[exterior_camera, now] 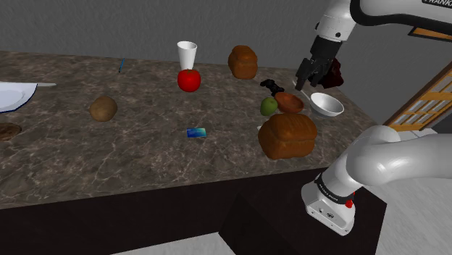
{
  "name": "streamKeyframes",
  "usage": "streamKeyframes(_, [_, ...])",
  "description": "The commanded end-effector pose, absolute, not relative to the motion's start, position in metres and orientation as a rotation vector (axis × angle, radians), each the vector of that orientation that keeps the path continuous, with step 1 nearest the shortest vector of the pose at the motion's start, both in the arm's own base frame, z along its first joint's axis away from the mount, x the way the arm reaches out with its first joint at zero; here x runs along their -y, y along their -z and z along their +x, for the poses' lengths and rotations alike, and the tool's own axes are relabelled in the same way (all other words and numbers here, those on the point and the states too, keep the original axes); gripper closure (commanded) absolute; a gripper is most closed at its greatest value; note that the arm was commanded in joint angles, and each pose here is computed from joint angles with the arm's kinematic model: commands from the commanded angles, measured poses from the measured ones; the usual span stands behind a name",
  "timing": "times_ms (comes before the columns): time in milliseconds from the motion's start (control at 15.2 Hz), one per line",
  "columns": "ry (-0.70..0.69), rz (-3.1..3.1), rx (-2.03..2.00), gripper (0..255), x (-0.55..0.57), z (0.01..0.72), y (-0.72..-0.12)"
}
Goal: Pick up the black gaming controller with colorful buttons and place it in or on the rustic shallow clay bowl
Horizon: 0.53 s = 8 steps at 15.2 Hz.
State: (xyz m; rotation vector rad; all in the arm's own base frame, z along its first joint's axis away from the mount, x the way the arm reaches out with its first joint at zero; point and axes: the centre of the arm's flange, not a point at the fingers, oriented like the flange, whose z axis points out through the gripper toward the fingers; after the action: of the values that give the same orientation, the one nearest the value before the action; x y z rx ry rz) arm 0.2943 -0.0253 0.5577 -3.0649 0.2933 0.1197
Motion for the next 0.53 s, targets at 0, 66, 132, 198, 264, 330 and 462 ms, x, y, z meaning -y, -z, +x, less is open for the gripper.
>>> streamKeyframes(0, [-0.12, -3.065, -0.293, 0, 0.025, 0.294, -0.558])
streamKeyframes(66, [-0.126, -3.063, -0.279, 0, 0.037, 0.3, -0.553])
streamKeyframes(132, [-0.133, -3.061, -0.264, 0, 0.049, 0.306, -0.549])
streamKeyframes(198, [-0.139, -3.059, -0.25, 0, 0.061, 0.311, -0.544])
streamKeyframes(264, [-0.146, -3.056, -0.236, 0, 0.073, 0.317, -0.54])
streamKeyframes(330, [-0.153, -3.054, -0.221, 0, 0.084, 0.323, -0.535])
streamKeyframes(462, [-0.166, -3.049, -0.193, 0, 0.107, 0.336, -0.525])
